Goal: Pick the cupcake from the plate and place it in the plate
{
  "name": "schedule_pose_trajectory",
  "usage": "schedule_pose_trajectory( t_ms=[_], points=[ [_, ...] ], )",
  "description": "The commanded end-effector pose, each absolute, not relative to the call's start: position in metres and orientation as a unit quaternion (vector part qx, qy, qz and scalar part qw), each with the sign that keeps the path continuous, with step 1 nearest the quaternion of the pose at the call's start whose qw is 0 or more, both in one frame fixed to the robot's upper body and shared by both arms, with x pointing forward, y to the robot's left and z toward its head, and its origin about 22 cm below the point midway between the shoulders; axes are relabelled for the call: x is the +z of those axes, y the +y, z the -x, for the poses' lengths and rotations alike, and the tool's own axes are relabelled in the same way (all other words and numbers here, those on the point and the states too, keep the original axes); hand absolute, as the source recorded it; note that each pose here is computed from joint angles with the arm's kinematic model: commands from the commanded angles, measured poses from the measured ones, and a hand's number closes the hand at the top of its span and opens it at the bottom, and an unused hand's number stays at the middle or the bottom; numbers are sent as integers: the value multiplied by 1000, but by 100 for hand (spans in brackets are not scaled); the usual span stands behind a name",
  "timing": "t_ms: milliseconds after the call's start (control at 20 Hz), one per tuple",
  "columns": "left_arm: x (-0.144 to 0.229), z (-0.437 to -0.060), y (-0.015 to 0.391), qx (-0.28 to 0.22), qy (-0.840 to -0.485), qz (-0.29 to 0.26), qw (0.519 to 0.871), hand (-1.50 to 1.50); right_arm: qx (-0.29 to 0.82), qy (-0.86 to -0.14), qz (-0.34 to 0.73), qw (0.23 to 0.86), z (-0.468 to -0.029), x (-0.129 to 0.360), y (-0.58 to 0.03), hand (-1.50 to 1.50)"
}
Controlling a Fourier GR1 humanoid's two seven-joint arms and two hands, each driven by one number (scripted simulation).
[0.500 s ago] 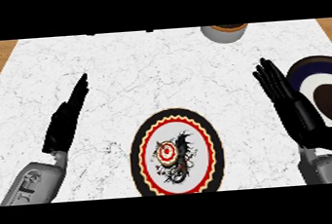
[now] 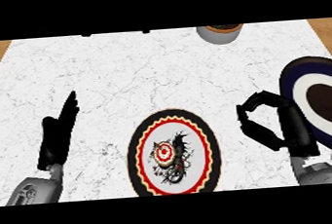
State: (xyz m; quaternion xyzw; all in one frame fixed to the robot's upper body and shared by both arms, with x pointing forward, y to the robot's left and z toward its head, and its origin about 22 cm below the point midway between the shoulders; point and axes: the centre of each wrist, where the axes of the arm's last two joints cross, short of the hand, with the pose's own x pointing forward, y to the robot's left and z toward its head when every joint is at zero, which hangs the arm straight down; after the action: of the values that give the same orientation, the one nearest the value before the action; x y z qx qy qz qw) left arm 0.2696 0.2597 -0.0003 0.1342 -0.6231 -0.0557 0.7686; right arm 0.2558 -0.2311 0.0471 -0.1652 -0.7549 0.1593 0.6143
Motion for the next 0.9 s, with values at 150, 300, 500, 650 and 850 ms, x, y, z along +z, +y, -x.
schedule_pose_trajectory(
  t_ms=[150,300,500,650,850],
  points=[
    [-22,-249,261,-10,-590,-126,798,0,-55,-730,263,628,-217,9,-164,150],
    [-22,-249,252,-11,-594,-111,797,0,-83,-786,181,586,-189,16,-116,-150],
    [4,-262,256,-19,-600,-120,790,0,80,-787,176,585,-152,-32,-77,-150],
    [-10,-243,254,-14,-598,-121,792,0,148,-736,238,616,-160,-32,-93,-150],
    [-6,-256,261,-8,-600,-125,790,0,222,-689,306,618,-168,-22,-103,-150]
  ],
)
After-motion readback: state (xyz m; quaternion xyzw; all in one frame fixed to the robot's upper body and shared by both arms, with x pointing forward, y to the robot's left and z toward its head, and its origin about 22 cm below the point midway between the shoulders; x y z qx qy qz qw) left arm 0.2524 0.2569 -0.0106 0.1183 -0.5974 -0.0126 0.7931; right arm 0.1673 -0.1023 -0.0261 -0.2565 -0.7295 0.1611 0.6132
